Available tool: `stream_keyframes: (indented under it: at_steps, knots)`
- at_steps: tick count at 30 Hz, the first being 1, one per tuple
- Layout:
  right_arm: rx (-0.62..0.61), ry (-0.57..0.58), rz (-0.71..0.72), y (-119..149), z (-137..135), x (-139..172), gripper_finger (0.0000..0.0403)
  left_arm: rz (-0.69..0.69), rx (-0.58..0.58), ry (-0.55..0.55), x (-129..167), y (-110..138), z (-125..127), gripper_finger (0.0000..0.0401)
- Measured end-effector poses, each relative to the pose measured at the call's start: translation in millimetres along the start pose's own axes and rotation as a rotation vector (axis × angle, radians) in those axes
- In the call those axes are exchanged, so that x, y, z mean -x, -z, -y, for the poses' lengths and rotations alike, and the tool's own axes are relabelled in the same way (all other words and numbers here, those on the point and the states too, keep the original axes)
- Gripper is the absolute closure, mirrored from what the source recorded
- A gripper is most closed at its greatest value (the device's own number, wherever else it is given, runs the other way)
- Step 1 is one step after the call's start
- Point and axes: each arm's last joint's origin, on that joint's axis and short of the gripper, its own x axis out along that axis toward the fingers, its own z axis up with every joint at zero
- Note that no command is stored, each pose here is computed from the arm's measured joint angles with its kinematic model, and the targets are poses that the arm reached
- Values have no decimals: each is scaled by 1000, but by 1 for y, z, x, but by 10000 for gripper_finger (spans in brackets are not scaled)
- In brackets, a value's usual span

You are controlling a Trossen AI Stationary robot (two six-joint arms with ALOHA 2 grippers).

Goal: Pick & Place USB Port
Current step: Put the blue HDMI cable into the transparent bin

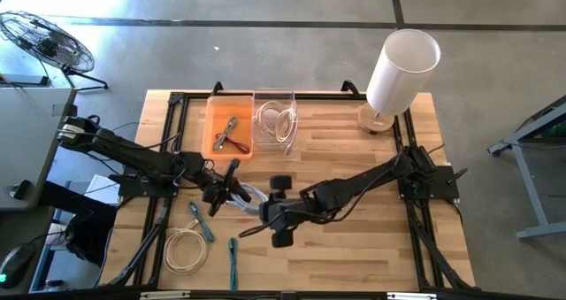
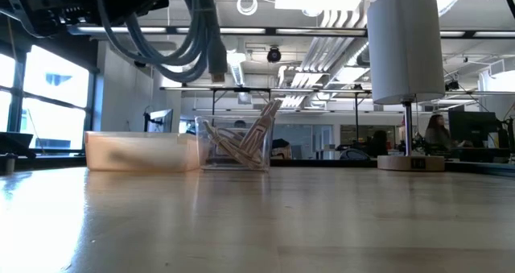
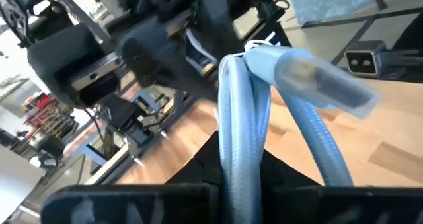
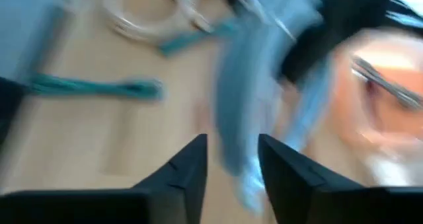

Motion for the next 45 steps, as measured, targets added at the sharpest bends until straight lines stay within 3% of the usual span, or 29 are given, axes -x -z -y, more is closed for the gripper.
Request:
stream_keyframes:
  at_steps: [6,11,14,17,20,24,31,38,45]
  knots:
    - [-31,255,-164,21,5,5,223,-61,10,-26,0,3,0,386]
    - [-120,489,-341,46,15,17,212,-108,-1,-60,0,5,0,386]
    - [-201,603,-421,59,20,27,211,-186,-74,-134,0,7,-3,386]
    - [-251,688,-476,67,23,36,211,-314,-199,-277,-2,-1,-20,386]
    - [-275,712,-469,68,21,38,211,-424,-283,-388,-3,-9,-49,386]
    - [-269,704,-443,68,14,40,211,-531,-307,-421,-4,-8,-89,386]
    - [-221,706,-426,78,-3,41,210,-621,-143,-533,-5,35,-142,386]
    - [-187,759,-487,110,-11,31,210,-659,14,-605,-2,99,-164,386]
    - [-196,792,-549,139,-13,20,210,-675,152,-609,-3,139,-163,376]
